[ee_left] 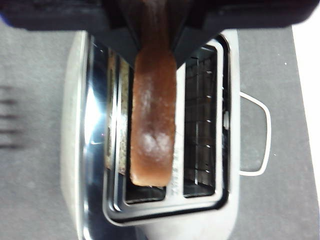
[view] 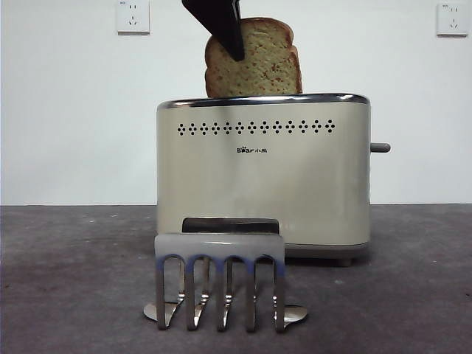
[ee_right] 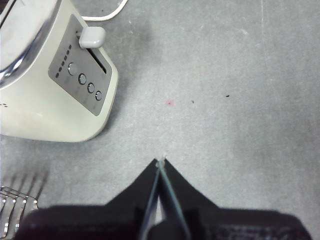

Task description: Pick up a slice of bread from the rack,put the bread on the toaster,press the button

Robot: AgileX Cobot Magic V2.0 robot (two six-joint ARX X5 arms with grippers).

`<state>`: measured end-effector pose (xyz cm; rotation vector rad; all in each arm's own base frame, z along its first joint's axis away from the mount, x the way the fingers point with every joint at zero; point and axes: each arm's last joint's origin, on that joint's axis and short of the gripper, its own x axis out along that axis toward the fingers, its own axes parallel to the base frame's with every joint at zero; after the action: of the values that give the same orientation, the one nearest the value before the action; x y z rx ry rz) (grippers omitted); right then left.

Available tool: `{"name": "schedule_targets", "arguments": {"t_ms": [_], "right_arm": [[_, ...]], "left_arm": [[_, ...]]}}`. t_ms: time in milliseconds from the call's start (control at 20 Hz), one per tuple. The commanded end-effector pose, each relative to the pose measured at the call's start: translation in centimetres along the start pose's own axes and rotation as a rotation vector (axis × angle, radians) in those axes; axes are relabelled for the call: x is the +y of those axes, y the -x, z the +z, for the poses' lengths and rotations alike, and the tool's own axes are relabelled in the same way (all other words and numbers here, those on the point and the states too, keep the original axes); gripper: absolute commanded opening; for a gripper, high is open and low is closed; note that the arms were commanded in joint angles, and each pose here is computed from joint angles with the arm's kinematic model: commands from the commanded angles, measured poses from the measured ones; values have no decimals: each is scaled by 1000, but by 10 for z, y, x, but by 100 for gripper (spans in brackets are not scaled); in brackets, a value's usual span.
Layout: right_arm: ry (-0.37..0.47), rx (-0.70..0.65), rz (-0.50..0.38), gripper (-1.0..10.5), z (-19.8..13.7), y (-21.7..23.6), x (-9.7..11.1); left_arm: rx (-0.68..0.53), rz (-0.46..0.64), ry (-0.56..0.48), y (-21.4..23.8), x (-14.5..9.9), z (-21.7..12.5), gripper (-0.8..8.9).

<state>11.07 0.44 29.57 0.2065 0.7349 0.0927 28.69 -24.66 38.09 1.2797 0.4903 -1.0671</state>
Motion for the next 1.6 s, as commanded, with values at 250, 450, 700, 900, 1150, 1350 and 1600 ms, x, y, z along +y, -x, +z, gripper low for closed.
{"name": "schedule_targets", "arguments": {"t_ms": [250, 450, 700, 900, 1150, 1350, 1600], "right_arm": [[13, -5, 0, -1, 1, 1, 0], [14, -6, 0, -1, 1, 1, 0], [14, -8, 0, -1, 1, 1, 0], [23, -16, 2, -1, 3, 0, 0], [10, -78, 82, -3, 20, -14, 3], [-87, -97, 270, -5, 44, -45, 7], [-219, -47, 467, -7, 67, -91, 8]], "left_arm": [[18, -44, 18, -35, 2, 2, -9], [-5, -12, 95, -36, 5, 4, 67], [16, 28, 158, -30, 6, 5, 414], [-1, 118, 168, 6, 6, 6, 414], [-115, 179, 468, 70, -7, 9, 408], [-123, 124, 690, 104, -24, -1, 403], [-70, 35, 816, 123, -40, -14, 20]]}}
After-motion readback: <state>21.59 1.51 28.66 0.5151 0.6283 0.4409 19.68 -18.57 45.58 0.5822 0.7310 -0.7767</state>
